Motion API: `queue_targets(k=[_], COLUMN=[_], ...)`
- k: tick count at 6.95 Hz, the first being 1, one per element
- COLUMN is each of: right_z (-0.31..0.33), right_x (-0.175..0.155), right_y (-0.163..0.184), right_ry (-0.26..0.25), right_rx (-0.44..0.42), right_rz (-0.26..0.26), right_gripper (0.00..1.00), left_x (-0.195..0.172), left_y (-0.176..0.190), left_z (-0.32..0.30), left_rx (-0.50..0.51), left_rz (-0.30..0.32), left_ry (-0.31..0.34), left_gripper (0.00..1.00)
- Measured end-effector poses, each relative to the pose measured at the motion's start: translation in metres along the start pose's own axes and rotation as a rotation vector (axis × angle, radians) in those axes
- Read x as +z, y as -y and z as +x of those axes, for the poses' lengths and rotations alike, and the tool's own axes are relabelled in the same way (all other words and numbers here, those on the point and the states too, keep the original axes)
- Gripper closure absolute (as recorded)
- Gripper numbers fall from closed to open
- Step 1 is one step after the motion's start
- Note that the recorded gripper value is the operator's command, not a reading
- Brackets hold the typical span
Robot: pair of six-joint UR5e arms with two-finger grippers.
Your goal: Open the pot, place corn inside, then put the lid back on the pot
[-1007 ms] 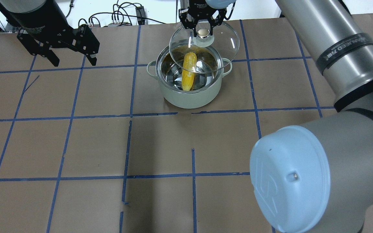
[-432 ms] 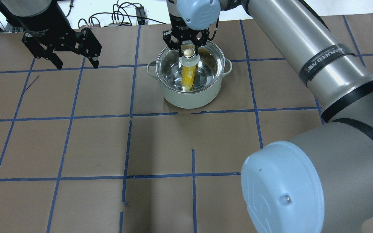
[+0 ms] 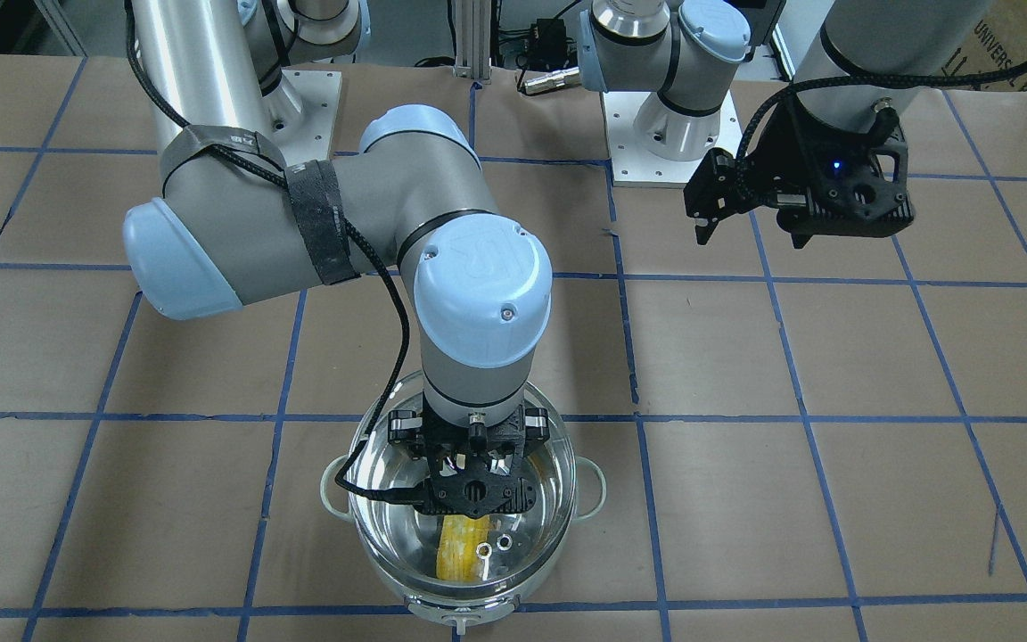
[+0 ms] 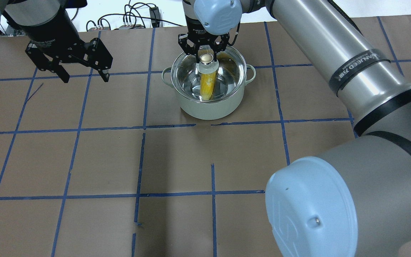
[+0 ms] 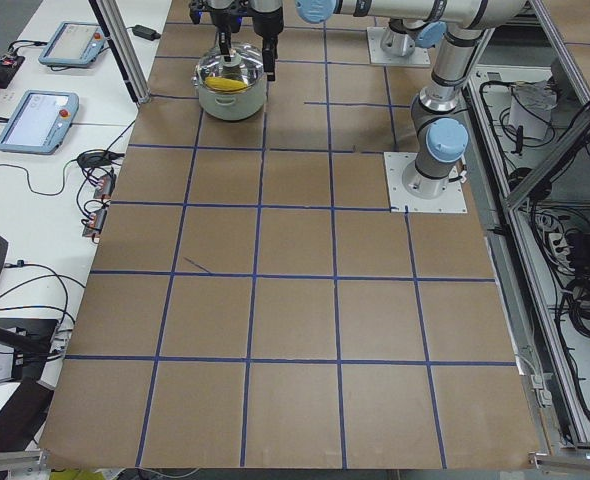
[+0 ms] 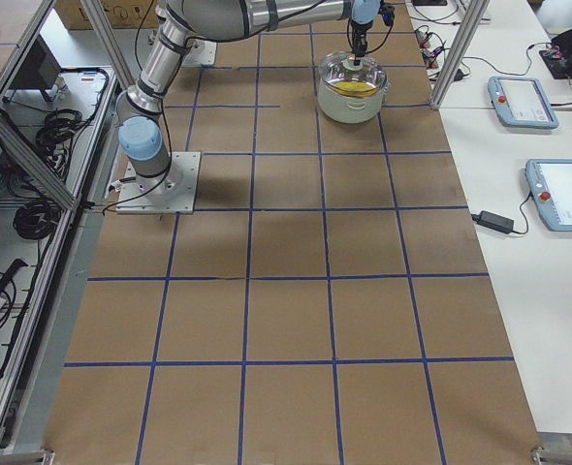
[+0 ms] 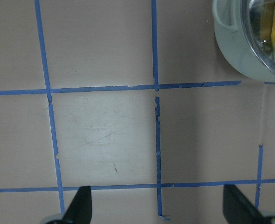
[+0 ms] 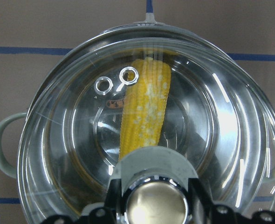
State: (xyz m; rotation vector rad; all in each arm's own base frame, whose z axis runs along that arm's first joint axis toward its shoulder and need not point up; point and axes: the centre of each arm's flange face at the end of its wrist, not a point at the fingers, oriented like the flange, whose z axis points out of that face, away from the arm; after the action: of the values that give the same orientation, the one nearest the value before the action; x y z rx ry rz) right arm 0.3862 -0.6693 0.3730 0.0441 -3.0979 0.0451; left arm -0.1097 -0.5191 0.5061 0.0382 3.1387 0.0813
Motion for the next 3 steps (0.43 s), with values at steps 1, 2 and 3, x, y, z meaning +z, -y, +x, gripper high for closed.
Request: queue_targets(k=[1,2,3], right_z=[-0.0004,-0.0007,-0.0011], right_x=[0.0002,0.0012,0.0023], right_y=[0.0003,0.0008,0.0016], right_ry=[0.001,0.002,0.002], right_rx=[0.005,0.007,0.010], right_rz=[0.003,0.003,0.006], right_gripper=[0.97,0.97,0.97], left_x=[0.0000,-0.0011,-0.0013], left_y=[0.0008,0.0019,0.0022], left_z=[-0.0004,-0.0012,-0.0020], left_rx=[0.000,0.001,0.000], left_rz=[0.001,0.005,0.006], left_ry=[-0.002,-0.003,-0.004], left_gripper=[0.00,0.00,0.00])
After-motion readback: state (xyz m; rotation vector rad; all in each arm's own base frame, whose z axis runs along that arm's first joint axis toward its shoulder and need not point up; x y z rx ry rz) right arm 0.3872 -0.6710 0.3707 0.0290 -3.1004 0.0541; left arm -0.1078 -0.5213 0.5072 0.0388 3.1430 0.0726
